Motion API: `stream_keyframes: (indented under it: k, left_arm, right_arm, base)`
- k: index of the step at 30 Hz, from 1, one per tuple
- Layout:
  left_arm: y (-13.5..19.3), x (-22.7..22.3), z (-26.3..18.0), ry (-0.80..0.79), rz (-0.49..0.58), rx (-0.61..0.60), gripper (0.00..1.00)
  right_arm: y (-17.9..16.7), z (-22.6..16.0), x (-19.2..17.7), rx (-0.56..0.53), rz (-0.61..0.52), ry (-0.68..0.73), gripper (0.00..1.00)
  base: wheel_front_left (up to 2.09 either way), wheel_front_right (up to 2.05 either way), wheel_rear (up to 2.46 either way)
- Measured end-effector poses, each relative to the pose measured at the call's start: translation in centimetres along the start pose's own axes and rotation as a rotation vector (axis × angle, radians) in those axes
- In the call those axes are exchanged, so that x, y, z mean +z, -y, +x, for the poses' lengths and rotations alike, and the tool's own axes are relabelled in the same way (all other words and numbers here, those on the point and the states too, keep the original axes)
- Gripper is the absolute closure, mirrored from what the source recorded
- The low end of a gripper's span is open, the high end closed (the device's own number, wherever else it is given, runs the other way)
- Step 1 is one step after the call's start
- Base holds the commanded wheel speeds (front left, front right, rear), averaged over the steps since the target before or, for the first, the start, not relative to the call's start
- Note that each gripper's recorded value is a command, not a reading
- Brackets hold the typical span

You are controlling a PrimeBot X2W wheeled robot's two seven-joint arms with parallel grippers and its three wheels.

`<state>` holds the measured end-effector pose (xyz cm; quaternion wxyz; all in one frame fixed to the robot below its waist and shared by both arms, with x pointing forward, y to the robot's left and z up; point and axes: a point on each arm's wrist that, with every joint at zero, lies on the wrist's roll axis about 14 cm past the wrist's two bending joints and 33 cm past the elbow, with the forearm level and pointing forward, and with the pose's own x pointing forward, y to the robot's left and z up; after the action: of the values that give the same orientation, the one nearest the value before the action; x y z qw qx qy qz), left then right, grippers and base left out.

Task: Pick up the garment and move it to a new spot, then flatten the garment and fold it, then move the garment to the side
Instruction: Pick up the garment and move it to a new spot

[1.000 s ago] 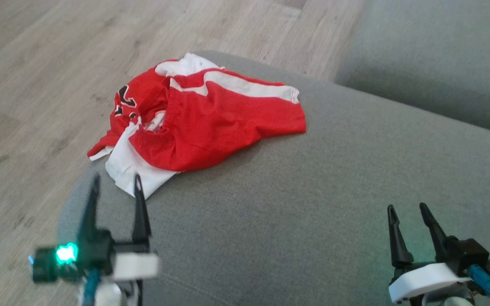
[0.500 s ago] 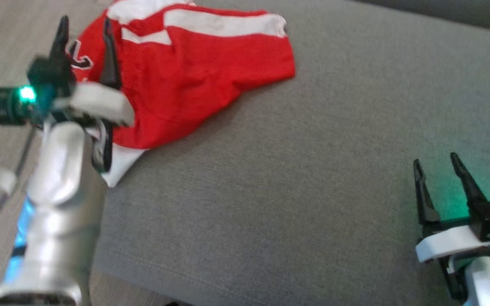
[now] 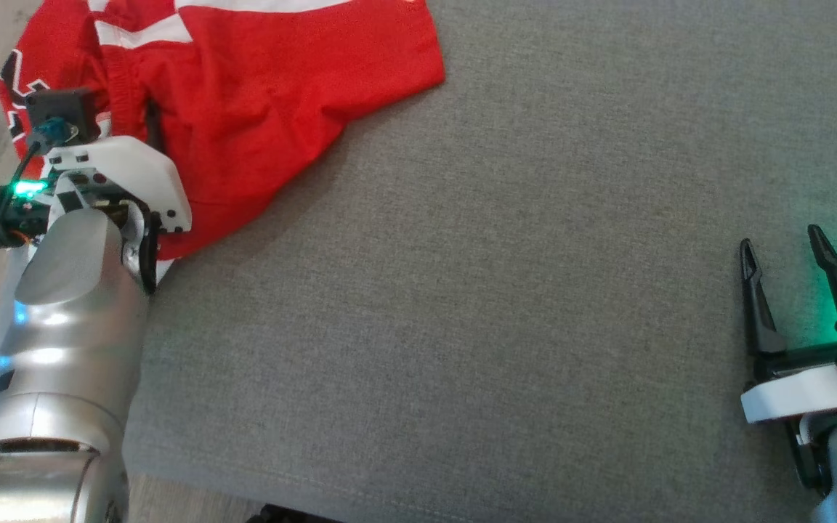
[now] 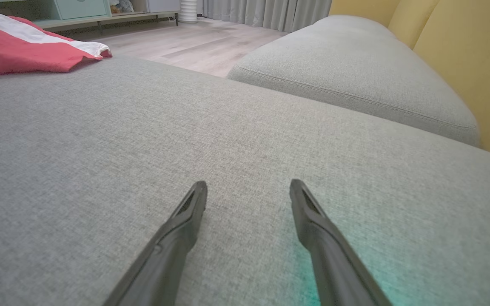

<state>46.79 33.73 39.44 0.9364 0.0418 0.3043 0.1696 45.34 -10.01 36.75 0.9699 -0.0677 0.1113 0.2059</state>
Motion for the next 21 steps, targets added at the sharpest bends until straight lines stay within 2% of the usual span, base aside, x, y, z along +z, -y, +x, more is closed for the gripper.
stream_keyframes:
  k: [2,3,5,10,19,21]
  left_arm:
    - [0.2,-0.4,0.3,-0.002,0.010,0.000,0.00]
    - [0.3,-0.5,0.4,0.000,0.013,-0.002,0.18]
    - [0.5,-0.4,0.3,0.018,0.016,-0.009,1.00]
    - [0.4,2.2,-0.4,0.142,0.020,-0.016,1.00]
    - [1.6,13.2,-5.2,0.472,0.077,-0.118,1.00]
    - [2.1,14.5,-6.0,0.508,0.078,-0.139,1.00]
  right_arm:
    - [0.1,0.1,-0.2,-0.003,0.002,-0.002,0.00]
    - [0.2,0.1,-0.2,-0.004,0.002,-0.002,0.00]
    - [0.2,0.1,-0.1,-0.005,0.002,-0.001,0.00]
    - [-0.1,-0.2,0.4,-0.003,0.001,0.006,0.00]
    - [-2.5,-3.4,3.2,-0.020,0.071,0.051,0.00]
    - [-2.6,-4.0,3.6,-0.030,0.076,0.059,0.00]
  base:
    - [0.00,0.00,0.00]
    - [0.00,0.00,0.00]
    - [0.00,0.00,0.00]
    - [0.00,0.00,0.00]
    - [0.00,0.00,0.00]
    - [0.00,0.00,0.00]
